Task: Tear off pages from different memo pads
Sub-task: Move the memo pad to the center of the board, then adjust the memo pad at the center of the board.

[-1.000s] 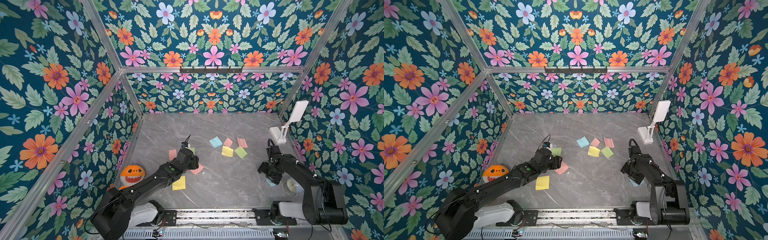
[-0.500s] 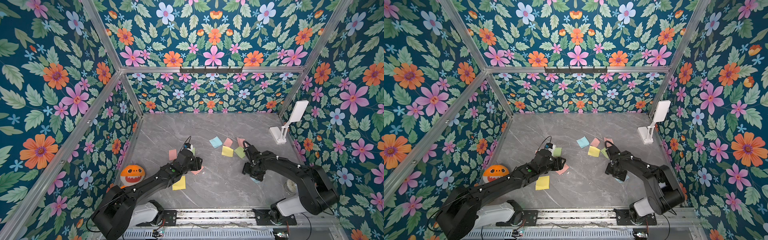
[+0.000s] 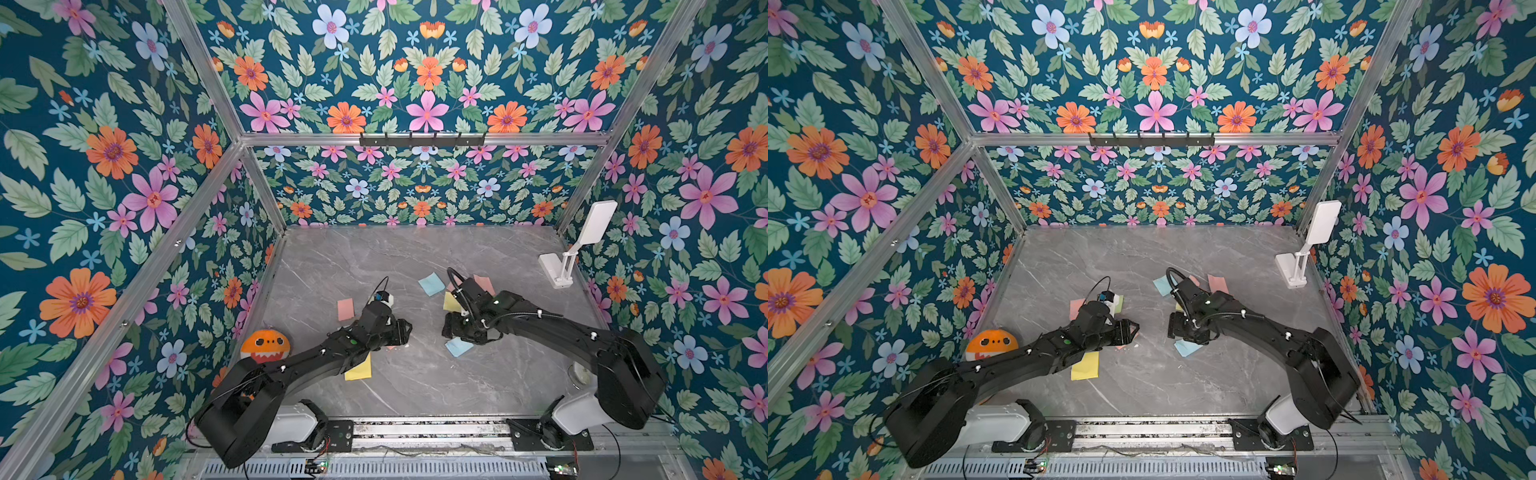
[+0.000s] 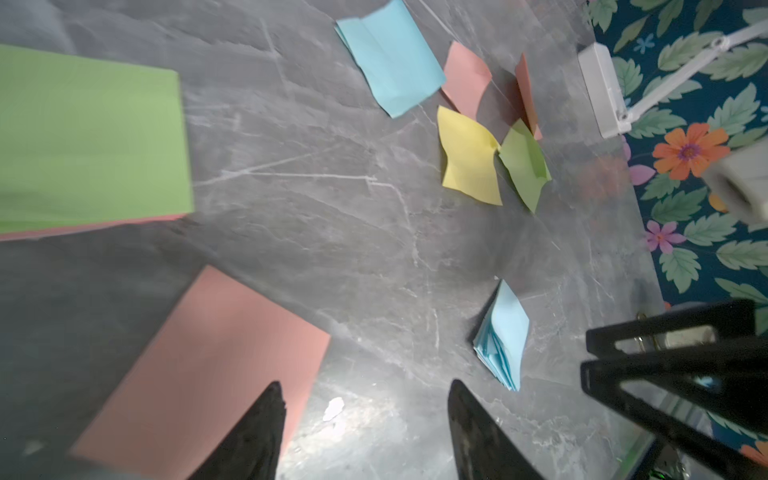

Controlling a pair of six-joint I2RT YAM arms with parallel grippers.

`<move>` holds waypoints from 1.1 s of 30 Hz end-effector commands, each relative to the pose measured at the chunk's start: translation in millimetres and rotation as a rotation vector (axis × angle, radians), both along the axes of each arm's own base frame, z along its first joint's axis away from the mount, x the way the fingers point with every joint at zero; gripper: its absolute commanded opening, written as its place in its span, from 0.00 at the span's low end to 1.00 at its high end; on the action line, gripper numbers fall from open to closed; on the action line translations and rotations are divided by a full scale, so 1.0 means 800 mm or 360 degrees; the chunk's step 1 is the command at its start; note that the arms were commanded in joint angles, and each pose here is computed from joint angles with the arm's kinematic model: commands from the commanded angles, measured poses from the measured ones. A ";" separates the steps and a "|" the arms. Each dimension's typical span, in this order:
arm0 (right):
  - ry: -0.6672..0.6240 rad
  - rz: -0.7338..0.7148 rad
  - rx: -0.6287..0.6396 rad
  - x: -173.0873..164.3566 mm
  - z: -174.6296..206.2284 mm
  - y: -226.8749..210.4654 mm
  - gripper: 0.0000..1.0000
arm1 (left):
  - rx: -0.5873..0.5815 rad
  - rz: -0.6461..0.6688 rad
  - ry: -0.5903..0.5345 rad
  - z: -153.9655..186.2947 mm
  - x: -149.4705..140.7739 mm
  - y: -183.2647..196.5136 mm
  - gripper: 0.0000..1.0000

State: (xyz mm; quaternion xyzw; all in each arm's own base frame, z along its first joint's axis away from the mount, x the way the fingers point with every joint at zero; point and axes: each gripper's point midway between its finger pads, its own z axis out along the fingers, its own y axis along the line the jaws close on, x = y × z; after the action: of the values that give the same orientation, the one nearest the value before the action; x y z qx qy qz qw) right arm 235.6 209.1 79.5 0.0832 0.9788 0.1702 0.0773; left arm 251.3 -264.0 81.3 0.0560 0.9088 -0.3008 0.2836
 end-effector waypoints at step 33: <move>0.0095 -0.0591 0.0462 -0.027 -0.048 -0.033 0.58 | -0.0044 -0.0325 0.0136 -0.042 -0.050 -0.132 0.27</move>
State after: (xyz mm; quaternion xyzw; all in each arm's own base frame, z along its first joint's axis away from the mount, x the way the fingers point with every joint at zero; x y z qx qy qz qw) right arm 230.8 192.5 49.6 0.2784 0.9027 0.3168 0.0858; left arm 204.7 -378.0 47.8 0.1275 0.8968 -0.3743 0.1986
